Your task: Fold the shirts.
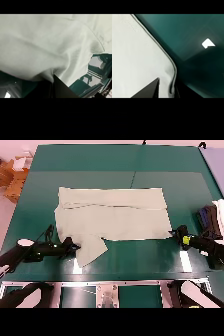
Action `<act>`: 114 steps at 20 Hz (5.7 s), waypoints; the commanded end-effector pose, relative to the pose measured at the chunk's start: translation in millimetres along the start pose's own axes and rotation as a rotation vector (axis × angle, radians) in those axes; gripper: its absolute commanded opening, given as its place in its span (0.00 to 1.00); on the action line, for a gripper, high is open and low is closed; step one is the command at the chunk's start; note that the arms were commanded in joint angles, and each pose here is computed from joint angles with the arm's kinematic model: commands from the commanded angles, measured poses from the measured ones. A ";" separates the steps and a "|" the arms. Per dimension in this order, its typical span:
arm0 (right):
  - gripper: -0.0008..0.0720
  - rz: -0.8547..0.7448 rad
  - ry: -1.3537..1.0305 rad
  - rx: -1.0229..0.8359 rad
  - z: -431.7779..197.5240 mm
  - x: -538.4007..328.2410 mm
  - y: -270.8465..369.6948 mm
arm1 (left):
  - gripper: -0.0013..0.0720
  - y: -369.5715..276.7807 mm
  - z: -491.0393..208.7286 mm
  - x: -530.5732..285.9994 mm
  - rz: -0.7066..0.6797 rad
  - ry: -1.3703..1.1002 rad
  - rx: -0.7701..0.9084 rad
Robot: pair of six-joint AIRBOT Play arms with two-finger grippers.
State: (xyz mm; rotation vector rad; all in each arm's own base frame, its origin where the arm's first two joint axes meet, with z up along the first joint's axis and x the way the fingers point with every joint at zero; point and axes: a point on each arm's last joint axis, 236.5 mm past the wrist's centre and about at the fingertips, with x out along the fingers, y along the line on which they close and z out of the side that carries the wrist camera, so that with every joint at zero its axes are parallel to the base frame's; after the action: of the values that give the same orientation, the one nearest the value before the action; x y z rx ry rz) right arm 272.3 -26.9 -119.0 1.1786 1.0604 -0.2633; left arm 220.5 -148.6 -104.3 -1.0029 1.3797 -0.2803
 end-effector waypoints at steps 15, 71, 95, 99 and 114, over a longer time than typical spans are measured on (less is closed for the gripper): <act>0.03 0.119 -0.065 -0.224 69.8 -49.1 119.9 | 0.06 -118.7 81.9 -92.6 0.104 -0.066 0.361; 0.03 0.174 0.450 -0.583 135.2 110.4 209.9 | 0.26 -263.6 225.2 -8.6 -0.127 -0.019 0.605; 0.03 0.249 0.330 -0.895 38.2 -114.9 334.6 | 0.06 -323.0 47.2 228.6 -0.315 0.342 0.591; 0.03 0.280 0.344 -0.911 15.2 -102.9 352.7 | 0.06 -344.4 75.5 130.7 -0.421 0.405 0.604; 0.45 0.536 0.322 -0.848 -333.8 194.7 443.6 | 0.06 -290.5 243.9 -190.3 -0.340 -0.131 0.605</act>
State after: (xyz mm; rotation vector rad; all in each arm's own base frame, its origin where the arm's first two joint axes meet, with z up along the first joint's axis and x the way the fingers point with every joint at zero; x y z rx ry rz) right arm 491.3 433.1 55.9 0.6152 1.0412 0.8046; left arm 510.2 -105.0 207.8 -0.7317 0.9125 -0.8382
